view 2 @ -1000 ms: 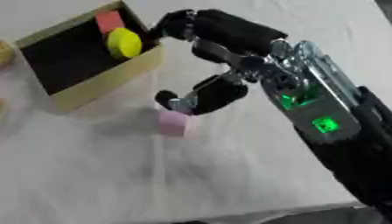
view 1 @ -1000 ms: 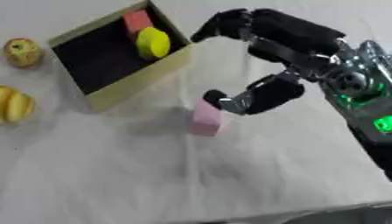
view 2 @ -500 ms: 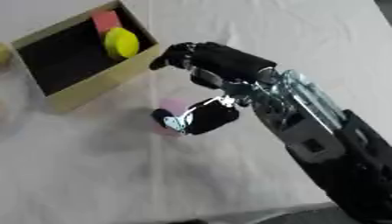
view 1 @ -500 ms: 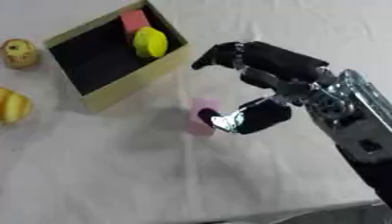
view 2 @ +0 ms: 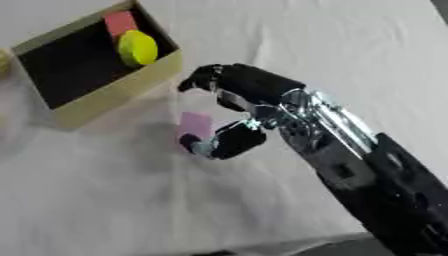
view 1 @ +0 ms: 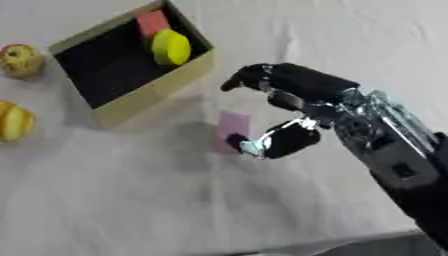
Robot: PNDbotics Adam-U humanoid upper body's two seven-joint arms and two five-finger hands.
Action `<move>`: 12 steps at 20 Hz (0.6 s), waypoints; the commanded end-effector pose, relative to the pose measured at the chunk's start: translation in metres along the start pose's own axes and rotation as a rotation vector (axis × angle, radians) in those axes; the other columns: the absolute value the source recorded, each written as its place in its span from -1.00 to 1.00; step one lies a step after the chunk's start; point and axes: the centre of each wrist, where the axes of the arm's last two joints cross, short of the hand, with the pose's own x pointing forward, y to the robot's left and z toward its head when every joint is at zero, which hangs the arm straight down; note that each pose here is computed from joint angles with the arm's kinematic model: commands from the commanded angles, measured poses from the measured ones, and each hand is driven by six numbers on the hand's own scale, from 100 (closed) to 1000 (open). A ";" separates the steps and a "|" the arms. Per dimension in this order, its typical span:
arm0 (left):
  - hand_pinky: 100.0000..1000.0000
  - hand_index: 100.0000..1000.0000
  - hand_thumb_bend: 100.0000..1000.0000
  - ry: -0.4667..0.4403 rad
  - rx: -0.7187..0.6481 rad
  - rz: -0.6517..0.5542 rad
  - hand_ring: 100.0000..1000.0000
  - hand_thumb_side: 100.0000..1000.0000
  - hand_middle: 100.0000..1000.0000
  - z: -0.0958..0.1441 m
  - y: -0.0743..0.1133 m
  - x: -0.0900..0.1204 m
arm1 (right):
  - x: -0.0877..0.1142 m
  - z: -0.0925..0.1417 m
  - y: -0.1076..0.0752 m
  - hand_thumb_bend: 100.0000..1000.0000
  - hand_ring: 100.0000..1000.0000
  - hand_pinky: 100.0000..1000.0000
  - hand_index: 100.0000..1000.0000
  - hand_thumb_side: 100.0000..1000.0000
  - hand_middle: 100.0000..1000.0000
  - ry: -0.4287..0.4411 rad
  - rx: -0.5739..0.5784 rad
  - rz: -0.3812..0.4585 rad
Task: Pick up objects on the table and place them in the box.
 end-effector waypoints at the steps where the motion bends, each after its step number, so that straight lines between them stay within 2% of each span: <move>1: 0.48 0.82 -0.06 -0.034 -0.002 -0.009 0.57 0.24 0.52 -0.007 0.004 0.006 | -0.005 -0.003 0.001 -0.50 0.82 0.75 0.79 0.00 0.68 0.015 0.009 0.011; 6: 0.48 0.81 -0.06 -0.034 -0.001 -0.006 0.57 0.25 0.52 -0.007 0.004 0.006 | -0.014 -0.009 0.010 -0.51 0.81 0.75 0.78 -0.03 0.67 0.045 0.034 -0.015; 12: 0.48 0.80 -0.06 -0.034 -0.001 -0.004 0.58 0.25 0.52 -0.007 0.003 0.006 | -0.016 -0.013 0.013 -0.53 0.81 0.74 0.78 0.02 0.66 0.032 0.057 -0.046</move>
